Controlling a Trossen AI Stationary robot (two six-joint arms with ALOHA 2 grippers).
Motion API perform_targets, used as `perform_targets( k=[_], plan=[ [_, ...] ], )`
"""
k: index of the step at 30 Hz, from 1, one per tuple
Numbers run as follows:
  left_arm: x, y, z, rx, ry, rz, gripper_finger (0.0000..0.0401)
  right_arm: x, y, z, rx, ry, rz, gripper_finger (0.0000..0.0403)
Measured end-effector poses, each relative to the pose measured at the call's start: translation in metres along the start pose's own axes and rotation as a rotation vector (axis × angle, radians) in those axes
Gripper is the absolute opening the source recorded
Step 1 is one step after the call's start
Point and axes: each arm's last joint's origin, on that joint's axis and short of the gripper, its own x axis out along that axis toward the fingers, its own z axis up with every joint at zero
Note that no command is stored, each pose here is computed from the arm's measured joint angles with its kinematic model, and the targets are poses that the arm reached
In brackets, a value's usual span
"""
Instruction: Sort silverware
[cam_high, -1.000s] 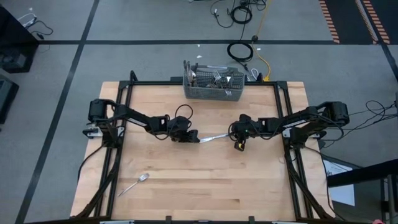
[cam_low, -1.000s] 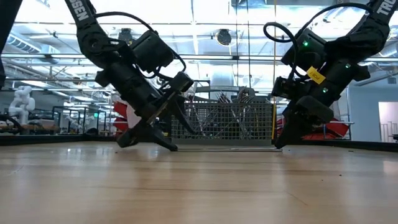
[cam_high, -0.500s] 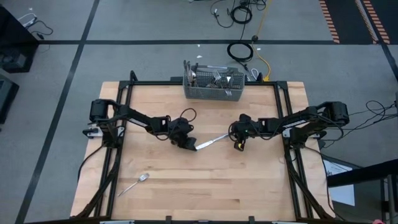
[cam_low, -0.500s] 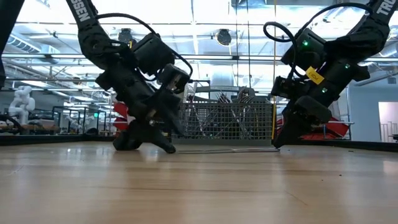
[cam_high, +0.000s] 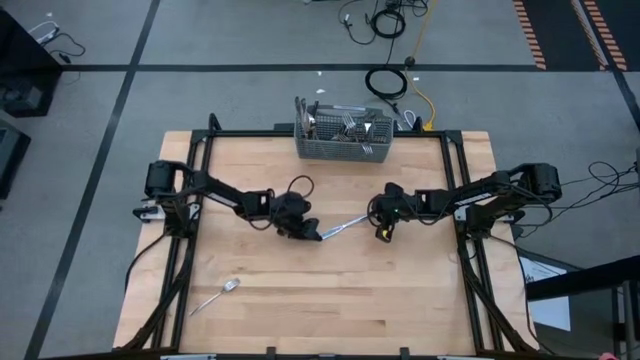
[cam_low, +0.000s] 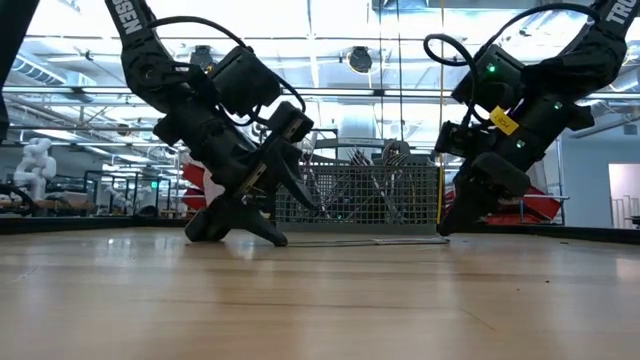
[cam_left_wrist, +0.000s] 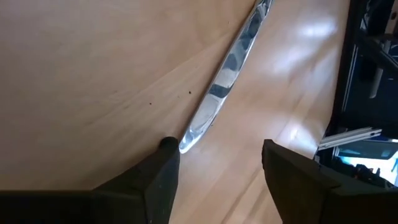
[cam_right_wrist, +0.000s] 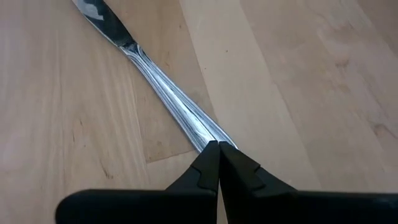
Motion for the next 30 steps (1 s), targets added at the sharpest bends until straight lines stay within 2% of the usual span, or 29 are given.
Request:
perform_targets(
  k=[5, 8, 13, 19, 23, 30],
  plan=[
    [0.002, -0.002, -0.005, 0.012, -0.01, 0.005, 0.023, 0.0, 0.001, 0.005, 0.015, -0.051, 0.008, 0.0],
    [0.003, -0.002, -0.006, 0.007, -0.026, 0.013, 0.0212, 0.0, 0.001, 0.007, 0.025, -0.072, 0.009, 0.0],
    [0.003, -0.002, -0.006, 0.015, -0.038, 0.02, 0.0154, 0.0, 0.001, 0.007, 0.05, -0.073, 0.009, 0.0],
    [0.004, -0.002, -0.008, 0.077, -0.031, 0.022, 0.0069, 0.0, 0.0, 0.007, 0.046, -0.076, -0.008, 0.0],
    [0.004, -0.002, -0.008, 0.1, -0.036, 0.025, 0.001, -0.005, 0.004, 0.017, -0.001, -0.121, 0.001, 0.0],
    [0.004, -0.002, -0.008, 0.177, -0.048, 0.03, 0.0004, -0.013, 0.021, 0.049, -0.236, -0.119, 0.025, 0.0]
  ],
)
